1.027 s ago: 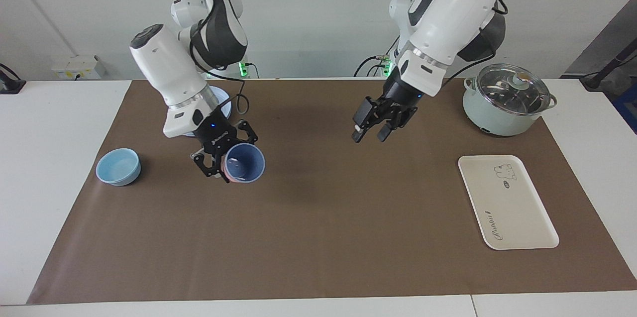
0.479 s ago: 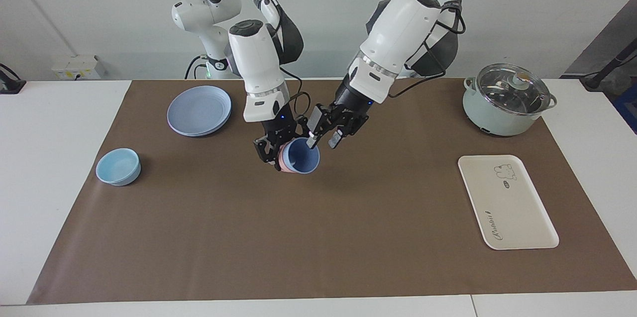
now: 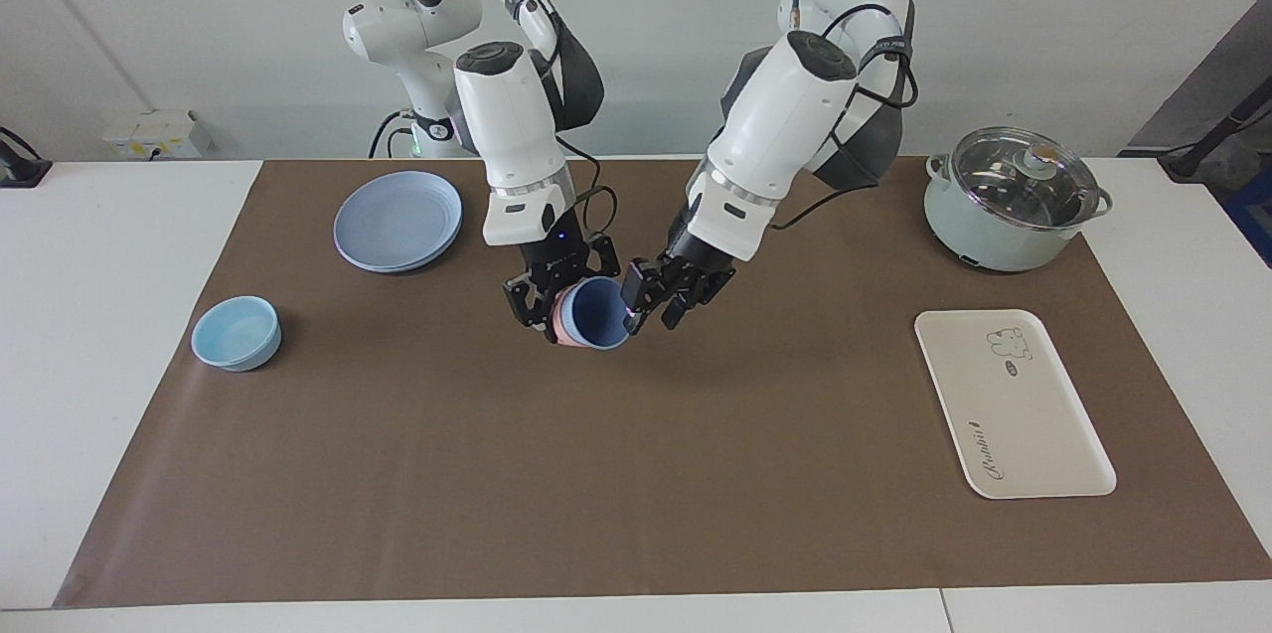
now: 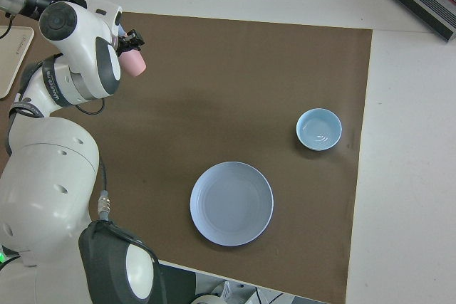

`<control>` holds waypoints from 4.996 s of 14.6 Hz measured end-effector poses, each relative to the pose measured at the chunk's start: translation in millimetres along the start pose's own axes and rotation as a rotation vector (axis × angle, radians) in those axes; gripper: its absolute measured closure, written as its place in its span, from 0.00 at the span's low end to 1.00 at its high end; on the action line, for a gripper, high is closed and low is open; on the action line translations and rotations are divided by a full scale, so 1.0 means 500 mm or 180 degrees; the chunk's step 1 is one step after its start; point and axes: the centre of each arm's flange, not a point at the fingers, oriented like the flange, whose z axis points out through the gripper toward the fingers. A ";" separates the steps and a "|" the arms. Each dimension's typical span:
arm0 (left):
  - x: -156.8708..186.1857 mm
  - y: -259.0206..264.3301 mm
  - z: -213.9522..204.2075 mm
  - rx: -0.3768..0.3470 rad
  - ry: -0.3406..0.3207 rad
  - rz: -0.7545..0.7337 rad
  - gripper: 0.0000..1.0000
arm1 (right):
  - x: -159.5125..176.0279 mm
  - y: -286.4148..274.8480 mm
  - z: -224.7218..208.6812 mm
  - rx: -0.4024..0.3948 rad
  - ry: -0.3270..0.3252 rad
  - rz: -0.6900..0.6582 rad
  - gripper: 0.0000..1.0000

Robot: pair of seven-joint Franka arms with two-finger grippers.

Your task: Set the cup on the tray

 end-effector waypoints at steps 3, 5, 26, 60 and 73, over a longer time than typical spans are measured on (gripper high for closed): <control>-0.003 -0.002 0.018 0.0034 -0.0040 0.0002 0.42 | -0.003 0.000 0.003 0.0000 -0.0013 0.0001 0.17; -0.013 0.003 0.020 0.0052 -0.0083 0.0023 0.46 | -0.003 0.000 0.003 0.0000 -0.0015 0.0000 0.17; 0.176 -0.095 -0.183 0.0182 0.0017 -0.0237 0.93 | -0.004 0.020 -0.002 -0.0047 0.0013 0.0006 0.17; 0.463 -0.794 -0.318 0.0956 0.0316 0.1330 0.00 | -0.435 0.663 0.242 0.1342 0.1929 -0.0741 0.17; 0.107 -0.422 -0.501 0.1574 -0.0247 0.1460 0.00 | -0.498 0.652 0.273 0.1326 0.1971 -0.0730 0.11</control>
